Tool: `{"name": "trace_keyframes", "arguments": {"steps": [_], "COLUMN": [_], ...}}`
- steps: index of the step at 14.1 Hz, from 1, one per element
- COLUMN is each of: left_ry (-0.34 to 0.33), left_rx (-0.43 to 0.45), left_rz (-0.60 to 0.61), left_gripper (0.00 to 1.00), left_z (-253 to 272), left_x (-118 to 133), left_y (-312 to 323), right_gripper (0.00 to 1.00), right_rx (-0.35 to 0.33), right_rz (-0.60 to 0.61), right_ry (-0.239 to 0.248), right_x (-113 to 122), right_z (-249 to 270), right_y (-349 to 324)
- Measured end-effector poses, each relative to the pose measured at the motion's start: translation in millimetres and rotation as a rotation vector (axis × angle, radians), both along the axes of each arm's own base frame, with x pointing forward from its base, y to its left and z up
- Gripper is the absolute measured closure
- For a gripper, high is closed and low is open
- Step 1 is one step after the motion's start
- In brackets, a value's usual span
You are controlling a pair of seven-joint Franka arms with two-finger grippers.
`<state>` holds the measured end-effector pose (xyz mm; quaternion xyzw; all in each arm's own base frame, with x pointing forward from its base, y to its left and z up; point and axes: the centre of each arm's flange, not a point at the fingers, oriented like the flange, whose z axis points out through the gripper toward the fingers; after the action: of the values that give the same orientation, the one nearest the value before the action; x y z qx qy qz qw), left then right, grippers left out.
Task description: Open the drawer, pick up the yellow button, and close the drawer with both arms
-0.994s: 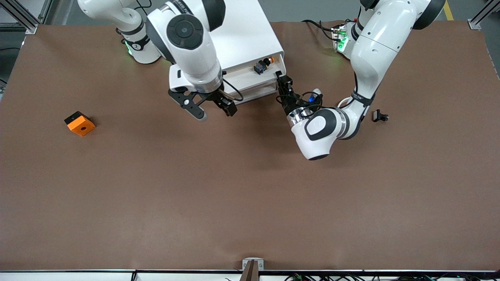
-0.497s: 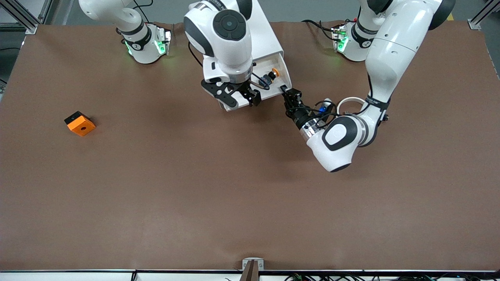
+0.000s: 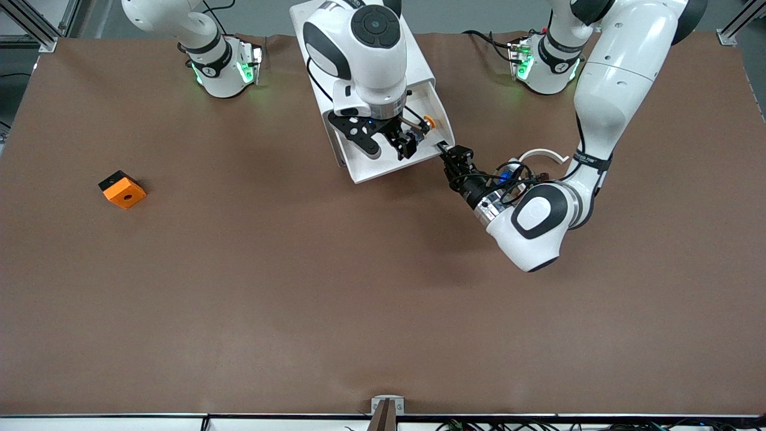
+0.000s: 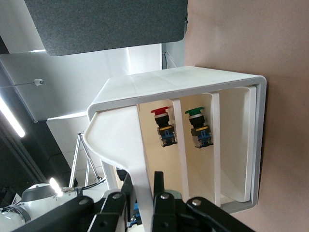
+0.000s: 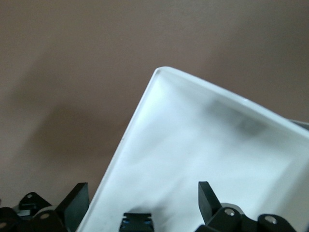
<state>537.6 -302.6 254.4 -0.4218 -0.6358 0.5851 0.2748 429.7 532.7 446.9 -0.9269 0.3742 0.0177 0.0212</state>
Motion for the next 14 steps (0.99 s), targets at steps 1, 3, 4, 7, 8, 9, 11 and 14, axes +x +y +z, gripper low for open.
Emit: {"name": "trace_keyframes", "arguments": {"steps": [1, 3, 4, 7, 8, 9, 11, 14], "left_ry": [-0.003, -0.011, -0.013, -0.073, -0.104, -0.142, -0.235, -0.375], "left_rx": [-0.004, -0.012, -0.011, -0.023, -0.032, -0.045, -0.101, -0.244], "left_rz": [-0.001, -0.002, -0.004, -0.006, -0.007, -0.008, -0.033, -0.112], "left_gripper": [0.73, 0.52, 0.43, 0.13, 0.01, 0.00, 0.00, 0.00], "left_z": [0.4, 1.8, 1.9, -0.9, -1.5, -1.2, 1.3, 5.7], "left_x": [0.3, 1.1, 1.2, 5.8, 8.5, 12.2, 19.4, 23.4], "left_y": [-0.1, -0.6, -0.5, 1.5, 2.2, 2.9, 5.1, 12.7], "right_gripper": [0.00, 0.00, 0.00, 0.00, 0.00, 0.00, 0.00, 0.00], "right_rx": [0.007, 0.011, 0.010, -0.006, -0.012, -0.015, -0.020, -0.017], "right_rz": [-0.009, -0.007, -0.001, 0.017, 0.020, 0.023, 0.026, 0.020], "right_ry": [-0.006, -0.011, -0.011, 0.000, 0.005, 0.010, 0.019, 0.037], "right_x": [1.9, 4.0, 3.1, -6.1, -8.9, -11.9, -17.6, -19.0], "right_z": [-3.0, -11.2, -16.2, -35.7, -41.4, -45.8, -52.8, -51.6], "right_y": [4.9, 17.0, 23.4, 40.5, 43.8, 46.8, 52.4, 53.1]}}
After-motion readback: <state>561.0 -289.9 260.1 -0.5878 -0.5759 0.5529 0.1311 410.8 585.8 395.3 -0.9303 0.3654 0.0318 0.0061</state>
